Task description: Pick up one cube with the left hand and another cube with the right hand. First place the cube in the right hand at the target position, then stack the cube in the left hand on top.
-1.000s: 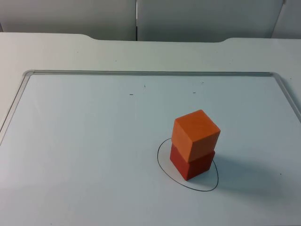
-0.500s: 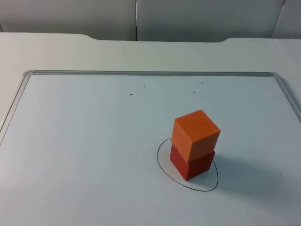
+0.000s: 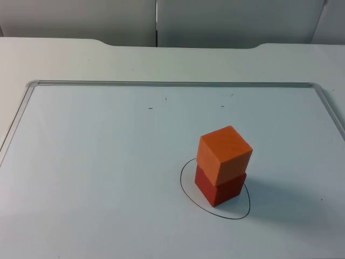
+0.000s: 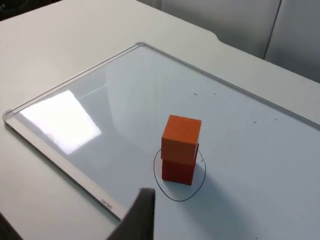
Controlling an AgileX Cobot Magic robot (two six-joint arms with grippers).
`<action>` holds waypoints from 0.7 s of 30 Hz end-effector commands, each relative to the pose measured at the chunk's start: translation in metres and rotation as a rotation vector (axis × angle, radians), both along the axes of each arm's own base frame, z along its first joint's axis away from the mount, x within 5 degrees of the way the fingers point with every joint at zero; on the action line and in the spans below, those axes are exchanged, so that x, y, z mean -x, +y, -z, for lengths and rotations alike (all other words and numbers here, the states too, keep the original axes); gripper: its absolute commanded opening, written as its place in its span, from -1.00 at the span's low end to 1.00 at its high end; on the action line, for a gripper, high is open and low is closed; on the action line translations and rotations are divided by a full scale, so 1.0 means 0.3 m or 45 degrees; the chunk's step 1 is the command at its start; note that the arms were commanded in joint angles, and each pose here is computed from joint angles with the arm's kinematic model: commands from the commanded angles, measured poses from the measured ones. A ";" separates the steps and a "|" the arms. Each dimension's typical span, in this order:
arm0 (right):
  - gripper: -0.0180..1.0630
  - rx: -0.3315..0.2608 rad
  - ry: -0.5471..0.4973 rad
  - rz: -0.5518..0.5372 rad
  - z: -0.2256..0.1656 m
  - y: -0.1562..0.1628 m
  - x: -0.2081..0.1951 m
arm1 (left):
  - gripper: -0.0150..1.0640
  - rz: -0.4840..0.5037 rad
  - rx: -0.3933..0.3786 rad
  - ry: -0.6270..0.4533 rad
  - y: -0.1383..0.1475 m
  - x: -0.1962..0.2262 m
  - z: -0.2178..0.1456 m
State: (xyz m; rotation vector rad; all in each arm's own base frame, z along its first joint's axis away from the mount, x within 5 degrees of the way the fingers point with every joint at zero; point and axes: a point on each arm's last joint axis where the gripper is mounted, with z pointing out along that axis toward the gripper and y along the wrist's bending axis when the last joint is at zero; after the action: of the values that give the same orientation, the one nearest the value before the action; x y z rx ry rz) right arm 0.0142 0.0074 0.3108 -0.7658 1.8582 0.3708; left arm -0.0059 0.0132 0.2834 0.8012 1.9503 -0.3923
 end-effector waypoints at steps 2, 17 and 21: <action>0.76 0.002 0.000 -0.012 0.006 0.001 0.002 | 0.96 0.029 0.007 -0.017 -0.004 0.002 -0.001; 0.76 0.023 0.026 -0.011 0.013 -0.002 0.004 | 0.96 0.019 -0.035 0.023 0.005 0.008 0.007; 0.76 0.025 0.027 -0.011 0.013 -0.002 0.004 | 0.96 0.019 -0.035 0.023 0.005 0.008 0.007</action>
State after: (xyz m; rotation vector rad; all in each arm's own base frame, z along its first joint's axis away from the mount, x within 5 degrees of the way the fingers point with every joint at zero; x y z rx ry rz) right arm 0.0134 0.0067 0.3086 -0.7751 1.8829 0.3635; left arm -0.0071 0.0143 0.2805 0.8307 1.9762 -0.3731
